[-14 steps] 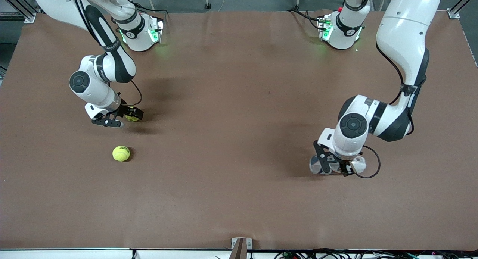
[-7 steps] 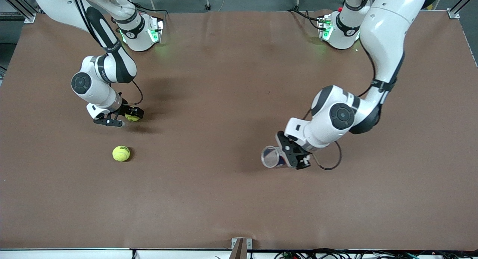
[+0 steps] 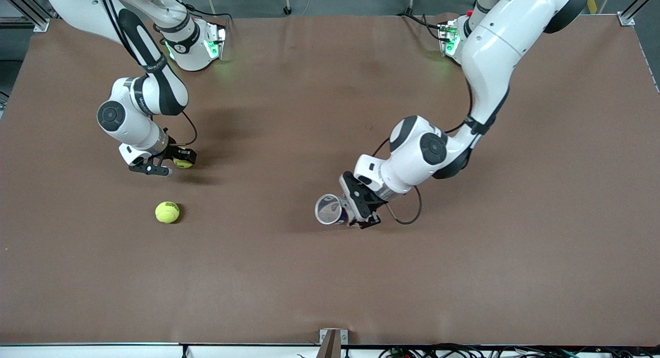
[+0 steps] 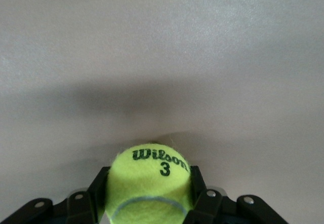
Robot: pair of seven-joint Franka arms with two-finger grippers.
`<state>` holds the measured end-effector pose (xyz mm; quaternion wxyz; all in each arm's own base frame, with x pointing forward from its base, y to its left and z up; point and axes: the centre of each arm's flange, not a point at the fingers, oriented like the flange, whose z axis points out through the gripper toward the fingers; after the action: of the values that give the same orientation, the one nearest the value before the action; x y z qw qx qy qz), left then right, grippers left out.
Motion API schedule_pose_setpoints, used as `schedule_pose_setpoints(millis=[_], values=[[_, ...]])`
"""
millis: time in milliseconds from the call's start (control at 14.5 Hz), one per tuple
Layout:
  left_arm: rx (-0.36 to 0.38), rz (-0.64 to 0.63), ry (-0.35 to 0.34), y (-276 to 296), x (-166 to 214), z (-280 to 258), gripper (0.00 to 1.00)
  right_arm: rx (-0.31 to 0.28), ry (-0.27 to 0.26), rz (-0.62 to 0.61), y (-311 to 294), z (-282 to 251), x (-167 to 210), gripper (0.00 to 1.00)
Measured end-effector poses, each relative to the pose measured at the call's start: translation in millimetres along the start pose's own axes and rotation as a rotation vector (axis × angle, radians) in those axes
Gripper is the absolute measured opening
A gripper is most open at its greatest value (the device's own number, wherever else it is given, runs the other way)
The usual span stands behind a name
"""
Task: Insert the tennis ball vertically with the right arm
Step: 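Grasp the Wilson ball with the right gripper while the left gripper moves the can, then carry the ball with the right gripper over the can's open rim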
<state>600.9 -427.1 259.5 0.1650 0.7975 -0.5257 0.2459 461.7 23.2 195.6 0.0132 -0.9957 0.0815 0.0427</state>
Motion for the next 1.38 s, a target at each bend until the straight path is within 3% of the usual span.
schedule_pose_setpoints(millis=[207, 553, 691, 1037, 1383], values=[[0.028, -0.045, 0.108, 37, 7, 31, 0.67, 0.000, -0.018, 0.059, -8, -10, 9, 0.66], [0.045, -0.132, 0.231, 96, 27, 51, 0.67, 0.005, -0.013, 0.147, -48, -30, 15, 0.66], [0.063, -0.160, 0.271, 122, 30, 59, 0.67, 0.039, -0.031, 0.197, -55, -39, 18, 0.66], [0.160, -0.181, 0.354, 147, 16, 78, 0.67, 0.143, -0.156, 0.313, -84, -103, 41, 0.66], [0.187, -0.206, 0.374, 145, 10, 79, 0.66, 0.167, -0.176, 0.417, -140, -186, 53, 0.66]])
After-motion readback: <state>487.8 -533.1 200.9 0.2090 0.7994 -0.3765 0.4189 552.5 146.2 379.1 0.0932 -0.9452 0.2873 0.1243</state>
